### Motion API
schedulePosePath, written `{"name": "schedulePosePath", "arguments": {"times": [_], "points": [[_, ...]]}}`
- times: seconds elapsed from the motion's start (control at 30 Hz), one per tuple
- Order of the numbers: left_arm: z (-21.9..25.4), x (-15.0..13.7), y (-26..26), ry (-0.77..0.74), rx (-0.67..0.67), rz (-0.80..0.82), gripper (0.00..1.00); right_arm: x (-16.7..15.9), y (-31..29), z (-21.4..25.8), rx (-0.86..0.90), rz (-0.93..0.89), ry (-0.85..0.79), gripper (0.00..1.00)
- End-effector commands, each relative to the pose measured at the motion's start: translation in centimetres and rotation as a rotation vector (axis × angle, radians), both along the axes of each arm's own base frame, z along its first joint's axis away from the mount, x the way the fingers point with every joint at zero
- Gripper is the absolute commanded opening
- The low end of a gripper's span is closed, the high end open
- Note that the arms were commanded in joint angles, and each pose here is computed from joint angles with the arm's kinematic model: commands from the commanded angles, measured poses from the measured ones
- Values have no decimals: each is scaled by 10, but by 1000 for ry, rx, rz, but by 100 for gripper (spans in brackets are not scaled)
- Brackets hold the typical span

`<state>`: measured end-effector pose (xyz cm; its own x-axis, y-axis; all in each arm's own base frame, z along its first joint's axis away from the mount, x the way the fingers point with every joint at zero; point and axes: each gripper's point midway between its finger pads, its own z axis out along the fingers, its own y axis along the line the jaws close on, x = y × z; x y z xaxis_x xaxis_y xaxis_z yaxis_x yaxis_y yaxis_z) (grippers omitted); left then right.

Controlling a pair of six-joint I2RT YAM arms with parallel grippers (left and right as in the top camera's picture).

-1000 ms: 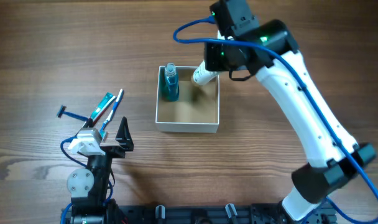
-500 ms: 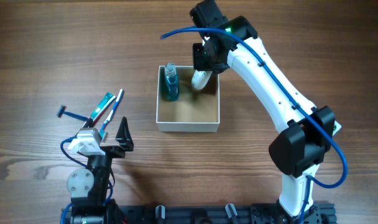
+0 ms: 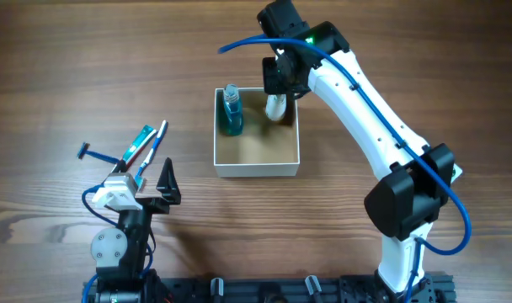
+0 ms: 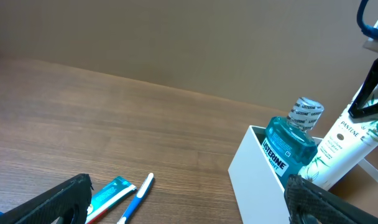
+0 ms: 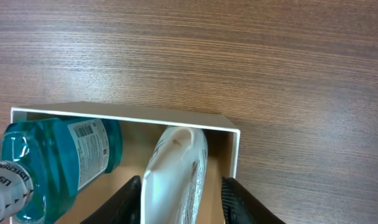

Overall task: Pack container
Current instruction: 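Lower the Pantene tube upright into the box and open the right gripper, then move the right gripper to the green Dettol soap bar and grasp it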

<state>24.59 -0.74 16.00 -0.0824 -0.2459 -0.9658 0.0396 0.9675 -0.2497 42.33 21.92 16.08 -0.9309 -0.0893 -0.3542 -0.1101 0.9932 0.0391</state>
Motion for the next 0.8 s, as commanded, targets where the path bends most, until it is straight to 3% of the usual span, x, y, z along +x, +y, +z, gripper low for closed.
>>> {"name": "schedulePosePath", "arguments": {"times": [0.0,0.23,0.4,0.47,0.57,0.67,0.77], "points": [[-2,0,3,1,-9,16,100,3,-2,15,-5,-3,-41,49],[-2,0,3,1,-9,16,100,-3,-5,33,-3,19,-62,57],[-2,0,3,1,-9,16,100,-16,-30,129,57,-32,-282,61],[-2,0,3,1,-9,16,100,-23,-57,165,103,-151,-361,75],[-2,0,3,0,-9,16,100,-34,-116,190,173,-395,-387,77],[-2,0,3,0,-9,16,100,-50,-182,174,173,-643,-280,99],[-2,0,3,0,-9,16,100,-64,-230,138,135,-774,-142,100]]}}
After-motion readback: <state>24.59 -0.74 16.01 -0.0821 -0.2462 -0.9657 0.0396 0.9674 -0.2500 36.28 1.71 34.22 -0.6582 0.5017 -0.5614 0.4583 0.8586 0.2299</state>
